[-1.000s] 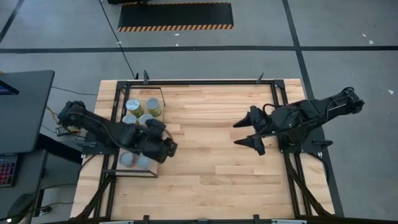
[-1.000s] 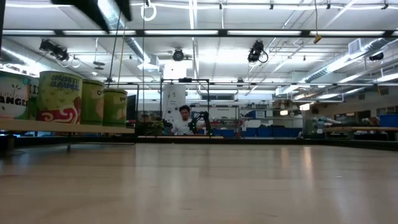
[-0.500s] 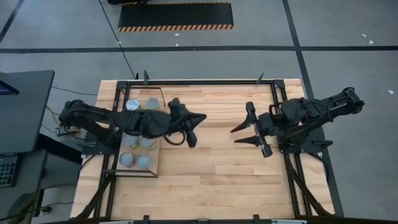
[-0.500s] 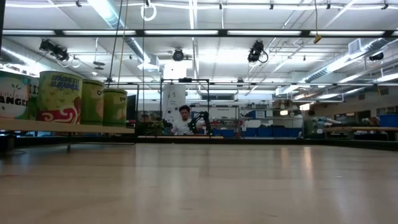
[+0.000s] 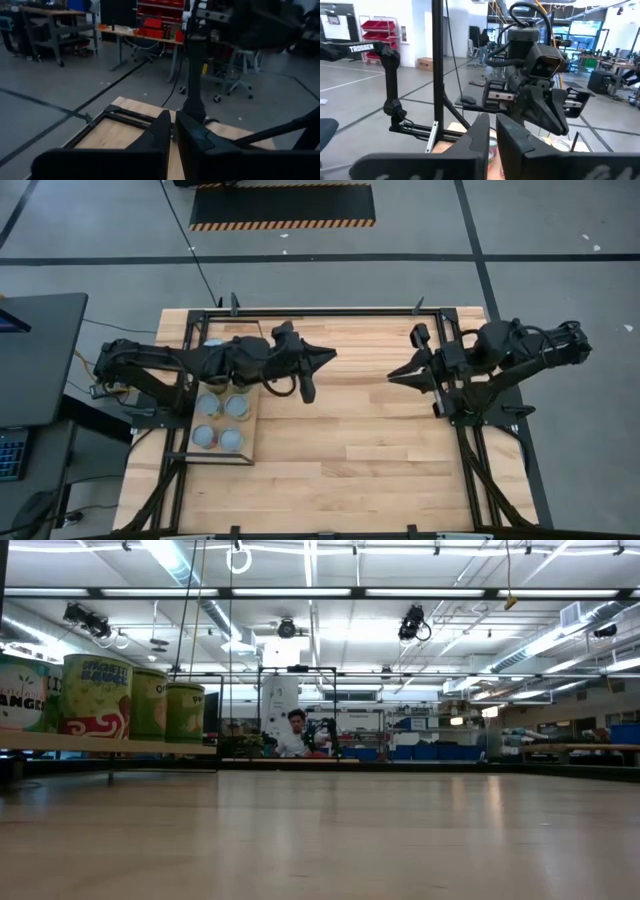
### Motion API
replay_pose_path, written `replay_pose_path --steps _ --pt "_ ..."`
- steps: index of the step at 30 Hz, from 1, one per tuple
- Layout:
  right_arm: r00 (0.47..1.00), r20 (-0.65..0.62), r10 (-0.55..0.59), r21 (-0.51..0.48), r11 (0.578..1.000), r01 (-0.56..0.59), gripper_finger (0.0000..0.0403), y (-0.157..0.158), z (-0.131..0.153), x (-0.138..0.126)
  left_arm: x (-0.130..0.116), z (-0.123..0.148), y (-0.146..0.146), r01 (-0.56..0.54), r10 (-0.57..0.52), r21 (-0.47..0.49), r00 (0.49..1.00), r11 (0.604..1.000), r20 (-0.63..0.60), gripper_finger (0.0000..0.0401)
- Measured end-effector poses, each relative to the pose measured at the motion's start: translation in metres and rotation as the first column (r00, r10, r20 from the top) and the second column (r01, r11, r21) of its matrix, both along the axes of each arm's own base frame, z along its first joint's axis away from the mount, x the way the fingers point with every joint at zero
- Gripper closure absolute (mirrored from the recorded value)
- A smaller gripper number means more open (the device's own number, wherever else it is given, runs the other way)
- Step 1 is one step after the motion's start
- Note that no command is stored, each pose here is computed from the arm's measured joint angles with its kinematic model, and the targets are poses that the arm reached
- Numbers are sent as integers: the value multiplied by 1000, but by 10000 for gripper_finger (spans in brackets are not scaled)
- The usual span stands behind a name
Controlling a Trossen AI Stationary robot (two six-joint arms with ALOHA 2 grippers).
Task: Pick and place cans onto a shelf
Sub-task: Return to Home Position
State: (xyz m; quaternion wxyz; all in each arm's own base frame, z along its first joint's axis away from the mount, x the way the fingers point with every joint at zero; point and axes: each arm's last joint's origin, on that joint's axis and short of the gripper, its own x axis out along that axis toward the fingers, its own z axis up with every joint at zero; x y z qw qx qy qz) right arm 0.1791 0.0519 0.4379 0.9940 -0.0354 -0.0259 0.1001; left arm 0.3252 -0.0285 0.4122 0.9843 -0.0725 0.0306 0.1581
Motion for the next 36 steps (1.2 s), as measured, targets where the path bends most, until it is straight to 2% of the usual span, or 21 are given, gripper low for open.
replay_pose_path --steps 3,5,8,10,15,17,19,21,23,26,30,32,34,36 --pt "999 45 -29 -22 999 30 355 -1 3 4 0 1 -1 17 -17 51 1000 999 -6 370" --pt "989 46 -140 -3 990 140 354 -10 3 10 -4 4 0 23 -22 79 1000 997 -13 373" --pt "956 -5 -293 56 955 293 354 -32 -2 19 -13 14 1 32 -31 187 999 982 -8 372" --pt "954 -41 -298 41 953 300 355 -44 -7 23 -20 17 0 48 -41 241 999 969 -34 369" --pt "954 -123 -273 1 961 275 355 -58 -14 17 -36 29 -1 63 -59 283 998 957 -24 365" --pt "949 -127 -287 -23 958 287 355 -59 -13 9 -43 35 0 54 -58 265 998 963 8 365" --pt "950 -126 -284 -33 959 283 355 -58 -14 0 -45 41 2 32 -48 162 994 986 100 365" --pt "955 -104 -278 -20 960 278 355 -58 -19 -11 -47 43 4 26 -42 161 994 987 101 365" --pt "957 -75 -280 4 960 281 355 -58 -29 -21 -50 39 3 40 -49 213 998 976 38 365" --pt "956 -41 -290 45 956 291 355 -57 -54 -32 -60 32 4 70 -59 222 997 973 -57 365" --pt "945 -126 -302 162 933 320 355 -57 -99 -44 -76 14 5 106 -87 203 991 973 -100 365" --pt "960 -103 -262 150 950 276 355 -54 -111 -54 -87 -1 6 124 -106 184 989 975 -108 365" --pt "971 -1 -240 116 964 239 355 -51 -114 -68 -102 -15 9 118 -101 166 989 979 -106 365" --pt "952 54 -302 98 950 296 355 -53 -125 -79 -121 -34 13 113 -94 162 988 980 -121 365"
